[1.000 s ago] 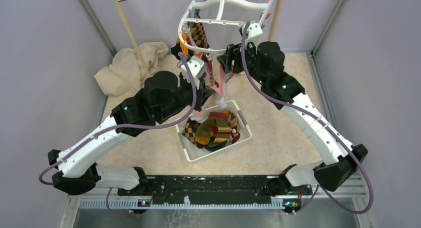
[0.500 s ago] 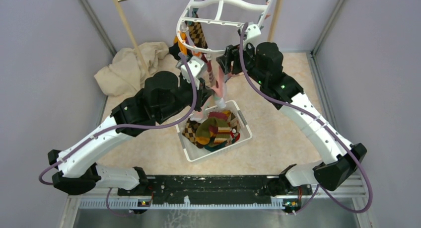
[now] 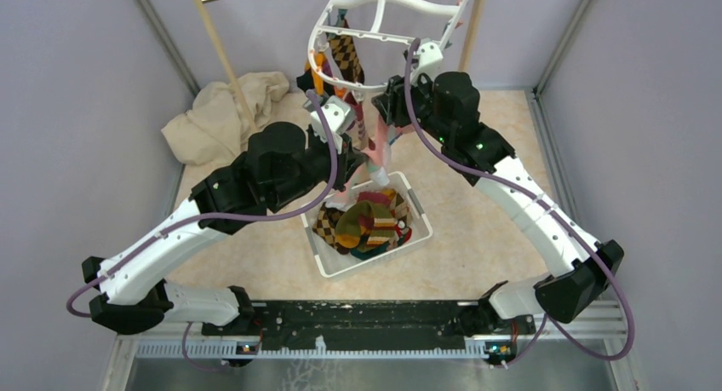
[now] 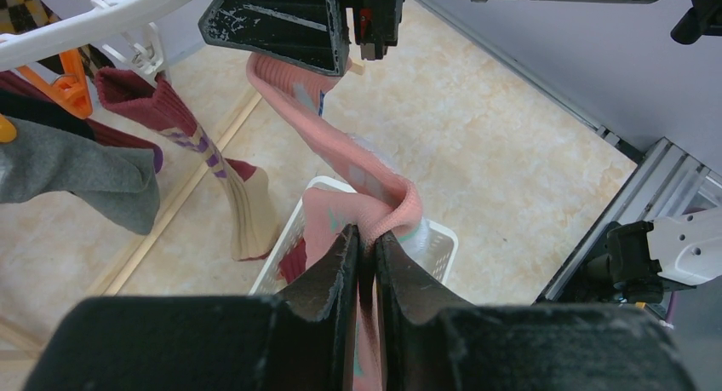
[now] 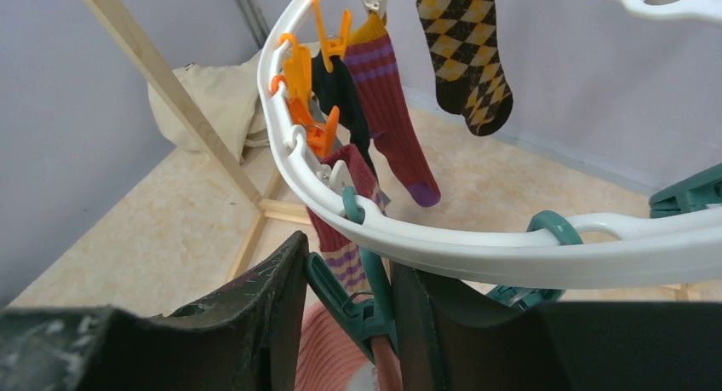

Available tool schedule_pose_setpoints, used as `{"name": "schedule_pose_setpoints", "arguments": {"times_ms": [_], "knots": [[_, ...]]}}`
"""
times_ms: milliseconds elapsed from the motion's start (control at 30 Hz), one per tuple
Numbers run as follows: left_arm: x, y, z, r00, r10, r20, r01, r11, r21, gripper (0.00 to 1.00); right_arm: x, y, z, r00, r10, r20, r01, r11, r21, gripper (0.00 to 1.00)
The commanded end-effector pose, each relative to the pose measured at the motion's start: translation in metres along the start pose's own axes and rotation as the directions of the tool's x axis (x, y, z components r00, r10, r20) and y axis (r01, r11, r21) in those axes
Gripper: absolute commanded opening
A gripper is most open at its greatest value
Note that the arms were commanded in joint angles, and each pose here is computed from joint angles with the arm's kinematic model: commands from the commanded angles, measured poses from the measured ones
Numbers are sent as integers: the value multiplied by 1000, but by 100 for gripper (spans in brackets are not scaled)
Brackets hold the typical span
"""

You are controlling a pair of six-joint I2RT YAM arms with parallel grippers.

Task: Remove the socks clipped to the hanger
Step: Remove the sock from the hanger.

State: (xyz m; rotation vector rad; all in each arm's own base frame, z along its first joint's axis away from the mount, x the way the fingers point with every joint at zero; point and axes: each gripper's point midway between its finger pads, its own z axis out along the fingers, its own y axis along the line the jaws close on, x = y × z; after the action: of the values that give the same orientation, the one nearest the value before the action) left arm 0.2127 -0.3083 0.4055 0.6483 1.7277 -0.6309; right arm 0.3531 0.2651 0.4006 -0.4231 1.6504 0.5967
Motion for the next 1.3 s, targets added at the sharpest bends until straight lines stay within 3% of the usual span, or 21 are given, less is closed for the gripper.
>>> {"name": "schedule_pose_setpoints", "arguments": {"times_ms": [0,67,133,267,400,433,500,533,600,733,900,1267], "knots": [[-13,-1,-12,999,-4,37,4,1000,9,18,-37,9,-2,993,-6,120,10,1000,-29,31],[-12,-1,-12,999,-4,34,4,1000,10,18,-38,9,-2,992,-3,124,6,1000,-27,26],[-11,-1,-11,999,-4,32,4,1000,9,18,-40,9,-3,991,0,131,3,1000,-25,13],[-10,-1,-12,999,-7,32,7,1000,9,18,-42,8,-5,990,6,143,-4,1000,-19,0],[-9,0,-11,1000,-8,30,8,1000,7,18,-42,8,-5,990,8,144,-5,1000,-23,0],[-8,-1,-11,1000,-7,28,7,1000,8,18,-41,8,-5,990,8,142,-5,1000,-22,6],[-8,0,-11,1000,-8,28,8,1000,8,18,-40,9,-5,990,7,139,-3,1000,-26,34],[-8,0,-11,1000,-8,27,7,1000,6,18,-39,9,-5,990,7,138,-3,1000,-29,41],[-8,0,-11,1000,-6,28,6,1000,6,18,-38,10,-6,990,4,138,1,999,-34,50],[-7,0,-10,1000,-5,25,5,1000,5,18,-38,13,-11,988,3,156,5,999,-53,59],[-8,0,-11,1000,-8,25,7,1000,7,18,-40,14,-13,987,-11,161,21,998,-57,58],[-8,0,-11,1000,-6,24,6,1000,7,18,-45,12,-8,986,-24,165,31,998,-45,30]]}}
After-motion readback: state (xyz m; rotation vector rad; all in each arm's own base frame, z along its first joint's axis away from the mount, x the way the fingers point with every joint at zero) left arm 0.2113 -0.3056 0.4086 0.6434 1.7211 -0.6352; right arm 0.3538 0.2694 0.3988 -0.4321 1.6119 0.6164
